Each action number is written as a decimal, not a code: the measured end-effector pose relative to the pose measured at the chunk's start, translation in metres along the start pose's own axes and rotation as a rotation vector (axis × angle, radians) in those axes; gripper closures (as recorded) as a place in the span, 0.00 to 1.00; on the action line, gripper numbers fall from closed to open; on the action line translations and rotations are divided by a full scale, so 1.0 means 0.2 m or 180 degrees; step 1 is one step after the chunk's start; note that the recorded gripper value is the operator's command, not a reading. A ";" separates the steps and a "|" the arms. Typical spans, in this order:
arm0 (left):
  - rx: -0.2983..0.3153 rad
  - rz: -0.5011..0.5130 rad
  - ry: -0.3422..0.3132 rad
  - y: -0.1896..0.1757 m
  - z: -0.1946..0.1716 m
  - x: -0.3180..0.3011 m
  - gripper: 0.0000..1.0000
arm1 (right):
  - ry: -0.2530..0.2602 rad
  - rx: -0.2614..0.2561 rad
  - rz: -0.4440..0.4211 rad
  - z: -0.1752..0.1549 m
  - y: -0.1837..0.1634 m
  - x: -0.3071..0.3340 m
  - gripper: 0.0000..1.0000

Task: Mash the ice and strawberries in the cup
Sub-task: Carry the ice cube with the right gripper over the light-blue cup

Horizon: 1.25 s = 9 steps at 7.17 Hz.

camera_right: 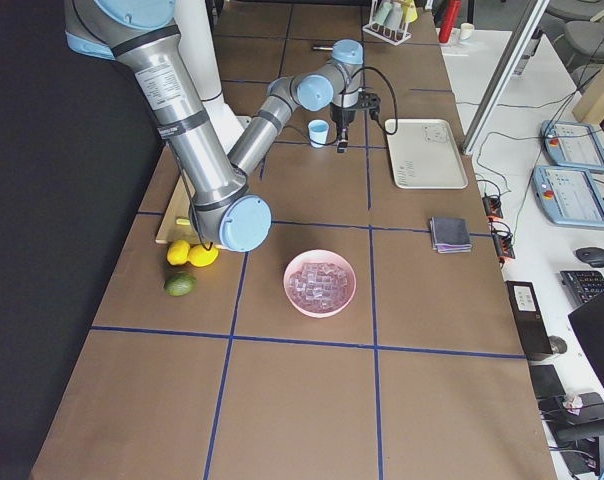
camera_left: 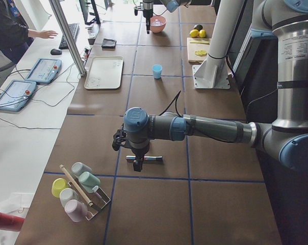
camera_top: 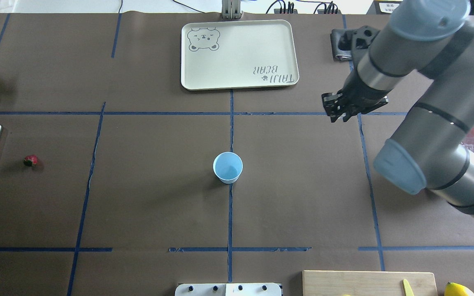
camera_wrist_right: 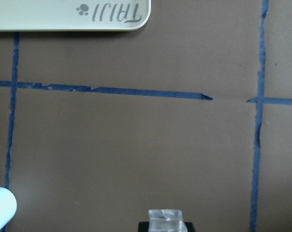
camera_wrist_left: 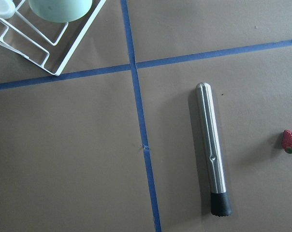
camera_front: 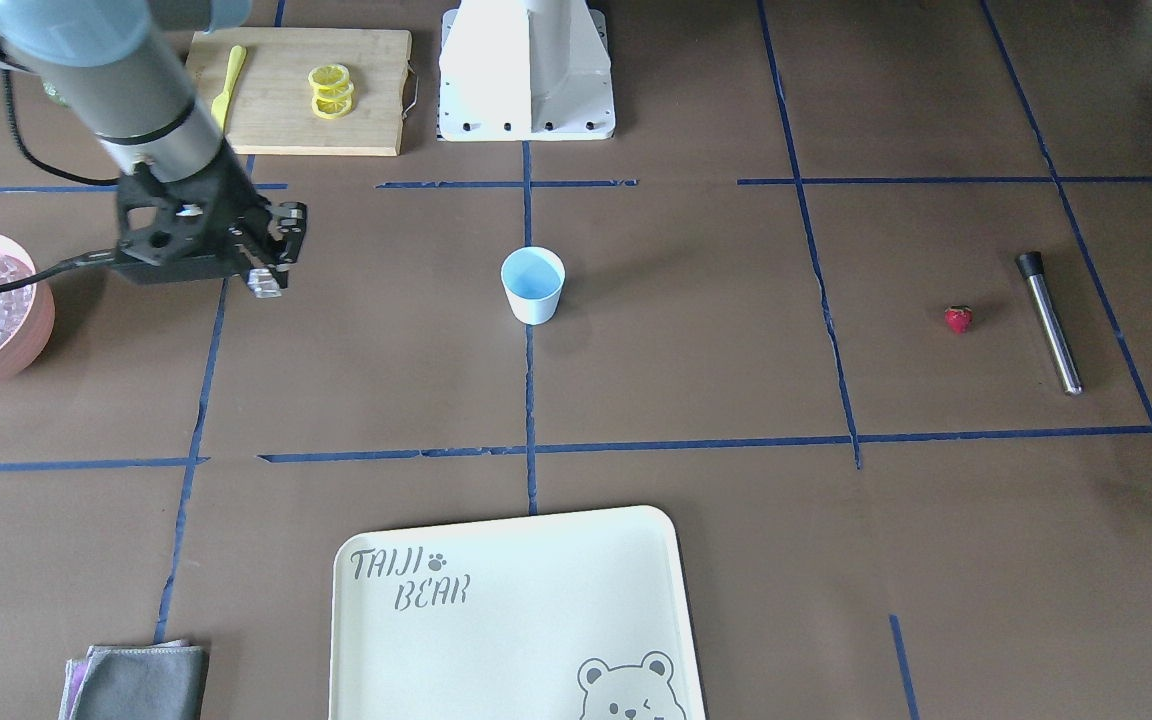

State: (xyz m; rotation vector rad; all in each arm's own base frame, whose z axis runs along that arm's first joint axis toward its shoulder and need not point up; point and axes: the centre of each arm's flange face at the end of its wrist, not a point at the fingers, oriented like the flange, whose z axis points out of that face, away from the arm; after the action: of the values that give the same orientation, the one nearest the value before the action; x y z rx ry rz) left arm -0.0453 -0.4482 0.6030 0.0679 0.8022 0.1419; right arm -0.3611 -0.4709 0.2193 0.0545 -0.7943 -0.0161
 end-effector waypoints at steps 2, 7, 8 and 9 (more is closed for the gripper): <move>-0.0001 0.0000 0.0000 0.00 0.00 0.00 0.00 | 0.0047 0.0062 0.0262 0.13 0.09 -0.59 1.00; -0.0022 -0.0017 0.0003 0.00 0.02 -0.02 0.00 | 0.0192 0.0069 0.0452 0.43 0.26 -1.24 0.81; -0.0019 -0.0013 0.0003 0.00 0.02 -0.02 0.00 | 0.0213 0.0061 0.0442 0.45 0.26 -1.22 0.01; -0.0018 -0.0010 0.0005 0.00 0.02 -0.02 0.00 | 0.0239 0.0067 0.0446 0.47 0.27 -1.19 0.00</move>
State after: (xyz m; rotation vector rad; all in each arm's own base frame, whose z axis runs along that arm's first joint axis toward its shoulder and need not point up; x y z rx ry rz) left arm -0.0443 -0.4490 0.6080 0.0612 0.8035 0.1412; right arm -0.5966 -0.4134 0.1183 0.0191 -0.7220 0.1263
